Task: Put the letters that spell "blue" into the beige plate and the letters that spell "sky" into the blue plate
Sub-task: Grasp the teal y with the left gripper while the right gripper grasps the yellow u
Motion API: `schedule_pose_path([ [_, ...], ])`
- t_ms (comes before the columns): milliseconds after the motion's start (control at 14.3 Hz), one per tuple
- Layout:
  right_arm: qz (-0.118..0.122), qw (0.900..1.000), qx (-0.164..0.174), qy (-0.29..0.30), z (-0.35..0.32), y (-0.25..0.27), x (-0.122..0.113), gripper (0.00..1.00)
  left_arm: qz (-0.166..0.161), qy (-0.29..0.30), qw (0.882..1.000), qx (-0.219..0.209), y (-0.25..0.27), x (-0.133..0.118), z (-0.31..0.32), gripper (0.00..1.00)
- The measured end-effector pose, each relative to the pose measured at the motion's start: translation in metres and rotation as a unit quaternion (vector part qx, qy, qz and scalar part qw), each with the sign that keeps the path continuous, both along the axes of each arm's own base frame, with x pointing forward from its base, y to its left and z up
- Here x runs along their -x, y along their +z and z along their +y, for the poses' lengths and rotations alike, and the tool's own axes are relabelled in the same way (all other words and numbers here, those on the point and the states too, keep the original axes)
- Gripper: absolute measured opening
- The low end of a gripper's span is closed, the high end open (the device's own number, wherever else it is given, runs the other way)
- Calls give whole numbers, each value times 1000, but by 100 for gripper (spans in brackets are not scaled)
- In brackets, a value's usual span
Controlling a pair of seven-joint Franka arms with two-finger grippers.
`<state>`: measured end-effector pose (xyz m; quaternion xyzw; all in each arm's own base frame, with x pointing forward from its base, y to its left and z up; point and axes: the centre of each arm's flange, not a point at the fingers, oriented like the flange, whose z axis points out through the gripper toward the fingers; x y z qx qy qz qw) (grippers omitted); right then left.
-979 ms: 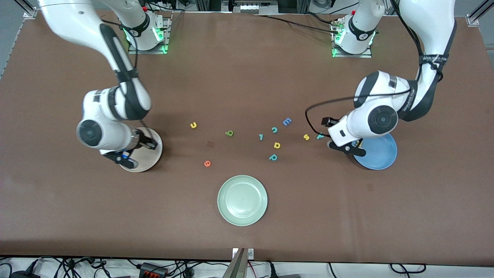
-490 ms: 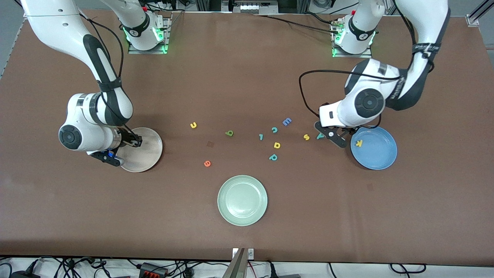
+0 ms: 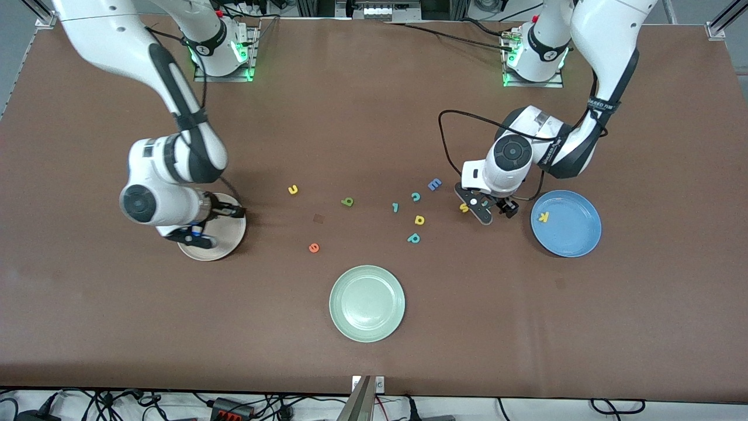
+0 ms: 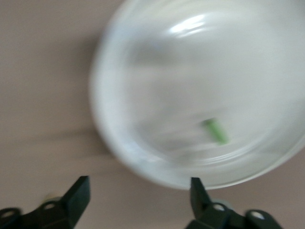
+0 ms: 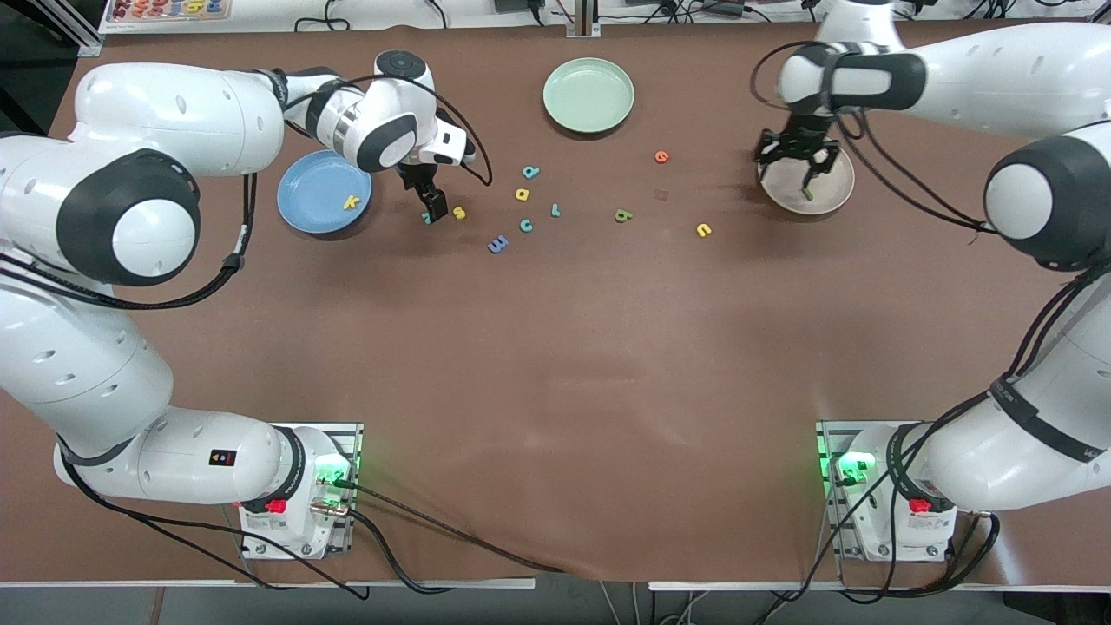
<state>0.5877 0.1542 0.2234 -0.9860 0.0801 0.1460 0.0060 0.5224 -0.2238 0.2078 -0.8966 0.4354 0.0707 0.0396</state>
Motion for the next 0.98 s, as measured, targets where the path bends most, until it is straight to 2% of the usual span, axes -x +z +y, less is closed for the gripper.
schedule_pose_path([
  [210, -7, 997, -2, 71, 84, 3, 27, 100, 1, -5, 1000, 5, -17, 0, 1, 100],
  [490, -17, 991, -13, 133, 123, 2, 43, 100, -9, -21, 1000, 6, -32, -3, 6, 97],
  [560, -18, 990, -14, 143, 126, 0, 46, 100, -9, -20, 1000, 7, -34, -4, 9, 89],
  [839, -31, 986, -15, 163, 142, -25, 65, 100, -9, -21, 1000, 8, -35, -5, 11, 45],
  [979, -36, 983, -17, 179, 137, -43, 70, 100, -9, -23, 1000, 9, -35, -5, 11, 42],
])
